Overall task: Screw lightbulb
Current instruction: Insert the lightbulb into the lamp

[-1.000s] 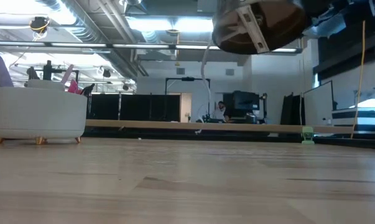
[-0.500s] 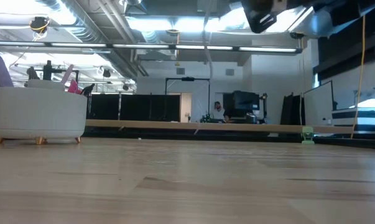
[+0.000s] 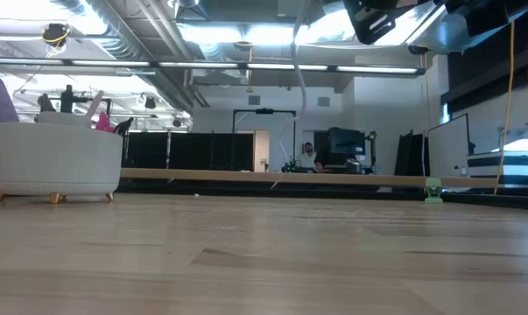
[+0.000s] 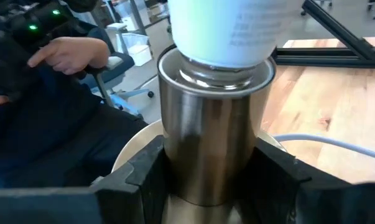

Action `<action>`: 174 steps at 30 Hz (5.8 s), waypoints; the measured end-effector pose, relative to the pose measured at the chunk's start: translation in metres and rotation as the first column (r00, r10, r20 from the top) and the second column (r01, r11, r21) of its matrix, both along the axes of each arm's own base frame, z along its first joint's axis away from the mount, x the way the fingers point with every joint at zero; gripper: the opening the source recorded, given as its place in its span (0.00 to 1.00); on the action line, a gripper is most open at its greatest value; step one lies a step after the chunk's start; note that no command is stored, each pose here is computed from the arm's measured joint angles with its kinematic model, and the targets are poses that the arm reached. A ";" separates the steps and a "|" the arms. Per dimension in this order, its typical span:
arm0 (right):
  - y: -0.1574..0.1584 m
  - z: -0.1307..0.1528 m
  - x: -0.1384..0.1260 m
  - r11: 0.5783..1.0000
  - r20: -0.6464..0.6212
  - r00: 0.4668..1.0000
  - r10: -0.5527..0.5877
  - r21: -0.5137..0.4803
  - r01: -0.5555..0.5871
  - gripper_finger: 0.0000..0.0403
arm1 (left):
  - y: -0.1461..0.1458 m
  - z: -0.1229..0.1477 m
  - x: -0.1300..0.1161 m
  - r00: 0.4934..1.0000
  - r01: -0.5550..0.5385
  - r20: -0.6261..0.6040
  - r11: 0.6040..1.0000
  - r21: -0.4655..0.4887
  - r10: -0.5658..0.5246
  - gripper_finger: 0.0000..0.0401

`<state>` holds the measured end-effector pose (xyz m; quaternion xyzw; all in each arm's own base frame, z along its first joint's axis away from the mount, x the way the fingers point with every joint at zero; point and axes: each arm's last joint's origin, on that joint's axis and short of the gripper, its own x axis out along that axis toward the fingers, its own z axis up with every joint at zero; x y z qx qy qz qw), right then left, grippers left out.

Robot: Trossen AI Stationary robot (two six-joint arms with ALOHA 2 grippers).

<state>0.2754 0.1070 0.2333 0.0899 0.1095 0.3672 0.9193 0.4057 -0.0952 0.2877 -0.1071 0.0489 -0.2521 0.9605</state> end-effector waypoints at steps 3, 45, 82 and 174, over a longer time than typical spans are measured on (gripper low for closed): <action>-0.001 -0.002 0.000 0.999 -0.016 0.999 -0.029 -0.016 0.029 0.45 | 0.003 -0.002 0.001 1.000 0.002 -0.022 1.000 0.007 -0.002 0.64; -0.006 -0.007 0.003 0.967 -0.017 0.974 -0.227 -0.126 0.224 0.45 | 0.009 -0.012 -0.001 0.984 -0.102 -0.143 0.994 0.039 0.106 0.77; -0.010 -0.057 0.019 0.822 -0.013 0.899 -0.437 -0.413 0.393 0.45 | 0.009 -0.041 -0.006 0.889 -0.313 -0.242 0.902 0.299 0.389 0.77; -0.014 -0.076 0.029 0.754 0.007 0.853 -0.522 -0.464 0.465 0.45 | 0.013 0.065 -0.030 0.602 -0.156 -0.619 0.835 0.528 0.504 0.89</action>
